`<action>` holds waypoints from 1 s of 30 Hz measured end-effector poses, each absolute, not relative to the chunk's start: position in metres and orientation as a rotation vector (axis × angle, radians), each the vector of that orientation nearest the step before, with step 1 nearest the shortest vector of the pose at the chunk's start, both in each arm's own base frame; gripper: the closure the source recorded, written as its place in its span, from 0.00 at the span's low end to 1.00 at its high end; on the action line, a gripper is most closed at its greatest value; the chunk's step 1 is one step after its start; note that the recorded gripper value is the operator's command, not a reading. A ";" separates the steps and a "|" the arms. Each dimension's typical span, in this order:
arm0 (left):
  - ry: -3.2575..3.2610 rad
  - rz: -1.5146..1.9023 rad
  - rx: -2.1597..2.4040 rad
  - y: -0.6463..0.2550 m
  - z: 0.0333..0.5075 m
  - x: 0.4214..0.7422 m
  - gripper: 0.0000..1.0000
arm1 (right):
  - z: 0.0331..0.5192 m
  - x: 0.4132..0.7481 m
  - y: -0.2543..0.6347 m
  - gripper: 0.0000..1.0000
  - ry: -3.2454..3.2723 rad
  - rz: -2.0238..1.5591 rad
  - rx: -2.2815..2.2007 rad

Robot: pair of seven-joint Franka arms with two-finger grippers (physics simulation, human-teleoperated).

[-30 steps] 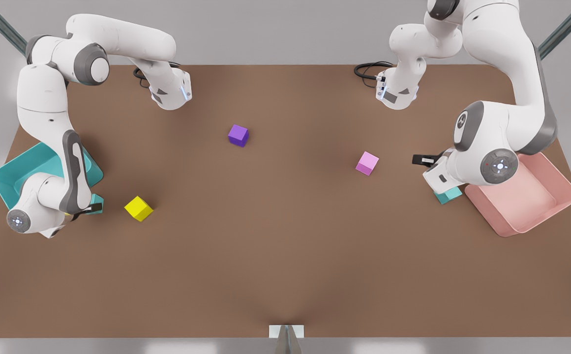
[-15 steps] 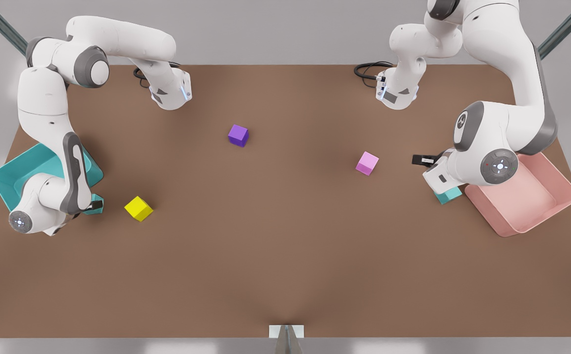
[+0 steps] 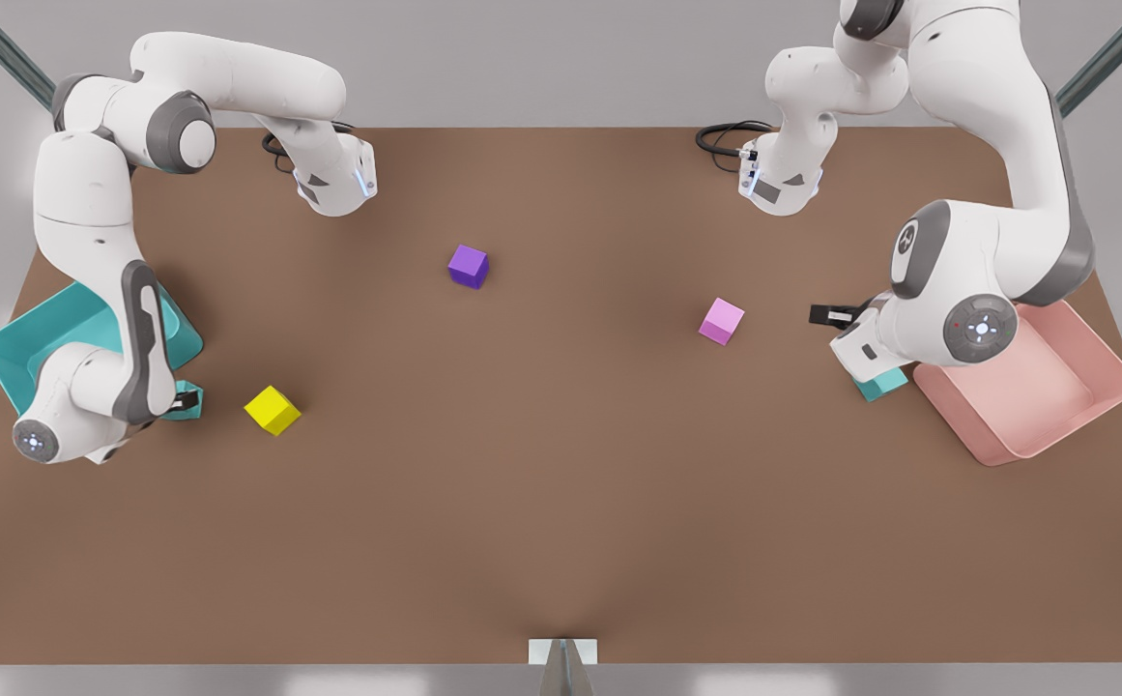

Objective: Stack the two blue cubes on top of each other

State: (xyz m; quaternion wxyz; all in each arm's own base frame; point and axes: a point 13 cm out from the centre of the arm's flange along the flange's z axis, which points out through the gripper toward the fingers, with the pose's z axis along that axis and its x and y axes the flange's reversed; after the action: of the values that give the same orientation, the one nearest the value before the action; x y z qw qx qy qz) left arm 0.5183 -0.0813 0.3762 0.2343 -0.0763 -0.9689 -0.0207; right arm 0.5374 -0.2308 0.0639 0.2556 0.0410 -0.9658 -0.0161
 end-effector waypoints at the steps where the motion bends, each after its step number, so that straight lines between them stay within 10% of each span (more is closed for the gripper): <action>1: -2.659 -0.057 -0.209 -0.081 0.376 0.518 0.00 | 0.067 0.540 -0.230 0.34 -2.622 -0.046 0.113; 10: -2.792 -0.024 -0.006 -0.008 0.389 0.555 0.00 | 0.128 0.628 -0.089 0.34 -2.732 -0.177 0.400; 16: -2.822 -0.014 0.257 0.078 0.238 0.550 0.00 | 0.195 0.685 0.099 0.33 -2.813 -0.179 0.772; 25: -2.936 0.038 0.581 0.144 0.151 0.576 0.00 | 0.156 0.632 0.399 0.33 -2.752 -0.190 1.210; 30: -2.854 0.041 0.633 0.143 0.099 0.521 0.00 | 0.113 0.606 0.494 0.32 -2.807 -0.259 1.232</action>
State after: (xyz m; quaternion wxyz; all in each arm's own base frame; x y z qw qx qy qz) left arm 0.5205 0.1428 0.0986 0.1090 0.2152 -0.9704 0.0139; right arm 0.6065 0.4942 0.1126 0.0327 0.4003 -0.9119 -0.0842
